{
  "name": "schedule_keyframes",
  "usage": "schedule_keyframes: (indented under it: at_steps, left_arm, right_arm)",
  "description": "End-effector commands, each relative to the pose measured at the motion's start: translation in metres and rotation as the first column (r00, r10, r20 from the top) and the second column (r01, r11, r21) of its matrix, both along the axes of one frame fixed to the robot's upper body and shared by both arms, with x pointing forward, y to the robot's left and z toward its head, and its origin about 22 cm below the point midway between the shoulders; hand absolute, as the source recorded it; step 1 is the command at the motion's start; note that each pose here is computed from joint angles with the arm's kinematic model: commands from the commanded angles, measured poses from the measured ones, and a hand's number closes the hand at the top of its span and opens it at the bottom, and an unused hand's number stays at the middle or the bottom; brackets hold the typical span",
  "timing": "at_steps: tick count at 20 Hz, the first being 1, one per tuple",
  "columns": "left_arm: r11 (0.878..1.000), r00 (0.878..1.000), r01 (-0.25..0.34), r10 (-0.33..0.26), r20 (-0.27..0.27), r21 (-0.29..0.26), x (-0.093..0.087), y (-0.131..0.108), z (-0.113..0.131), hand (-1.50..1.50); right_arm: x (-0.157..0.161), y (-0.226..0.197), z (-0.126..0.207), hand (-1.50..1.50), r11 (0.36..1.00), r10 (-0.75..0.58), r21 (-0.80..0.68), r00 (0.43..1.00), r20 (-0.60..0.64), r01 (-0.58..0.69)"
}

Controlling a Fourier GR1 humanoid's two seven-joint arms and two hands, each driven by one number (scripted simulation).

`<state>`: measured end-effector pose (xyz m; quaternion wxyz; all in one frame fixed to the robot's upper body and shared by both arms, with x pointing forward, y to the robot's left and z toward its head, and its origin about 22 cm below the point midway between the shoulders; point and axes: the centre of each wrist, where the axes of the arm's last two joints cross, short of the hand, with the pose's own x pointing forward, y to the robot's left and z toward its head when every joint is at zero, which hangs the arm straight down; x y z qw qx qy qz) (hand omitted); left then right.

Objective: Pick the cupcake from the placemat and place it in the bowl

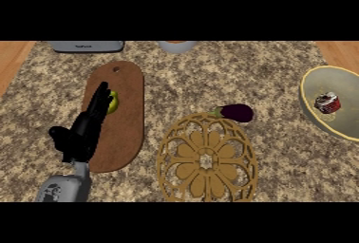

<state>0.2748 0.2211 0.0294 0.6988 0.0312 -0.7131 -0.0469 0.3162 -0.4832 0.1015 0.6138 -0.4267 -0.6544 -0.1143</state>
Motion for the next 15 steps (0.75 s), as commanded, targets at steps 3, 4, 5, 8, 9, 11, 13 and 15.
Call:
schedule_keyframes:
  at_steps: [3,4,5,8,9,11,13,15]
  left_arm:
    - [1.0,1.0,0.003,-0.003,-0.005,0.008,0.002,0.0,-0.008,0.0]
    - [1.0,1.0,-0.016,0.016,0.007,-0.001,0.007,-0.001,-0.004,0.0]
    - [1.0,0.999,-0.028,0.029,-0.02,0.013,0.004,0.003,0.003,0.0]
    - [1.0,1.0,0.014,-0.014,0.003,0.003,-0.01,-0.018,-0.021,0.0]
    - [1.0,1.0,-0.005,0.005,-0.009,-0.008,0.001,0.0,-0.015,0.0]
    - [1.0,1.0,-0.008,0.008,0.014,-0.006,-0.022,-0.018,0.0,0.0]
    - [1.0,1.0,-0.004,0.004,0.001,0.008,-0.009,0.001,0.003,0.0]
    - [1.0,1.0,-0.005,0.005,-0.008,0.0,-0.01,-0.002,-0.012,0.0]
  right_arm:
    - [-0.061,-0.031,-0.003,-1.5,0.995,0.074,0.068,0.996,0.057,-0.078]
    - [-0.063,-0.018,0.005,-1.5,0.992,0.078,0.098,0.994,0.074,-0.085]
    - [-0.075,-0.019,0.002,-1.5,0.991,0.088,0.09,0.993,0.073,-0.094]
    - [-0.095,-0.03,-0.024,-1.5,0.986,0.112,0.113,0.99,0.086,-0.121]
    - [-0.1,-0.014,-0.018,-1.5,0.983,0.136,0.112,0.989,0.064,-0.143]
    - [-0.102,-0.028,-0.02,-1.5,0.984,0.14,0.1,0.986,0.089,-0.149]
    - [-0.109,-0.01,-0.017,-1.5,0.984,0.149,0.095,0.987,0.057,-0.154]
    - [-0.127,-0.024,-0.026,-1.5,0.983,0.145,0.111,0.988,0.047,-0.149]
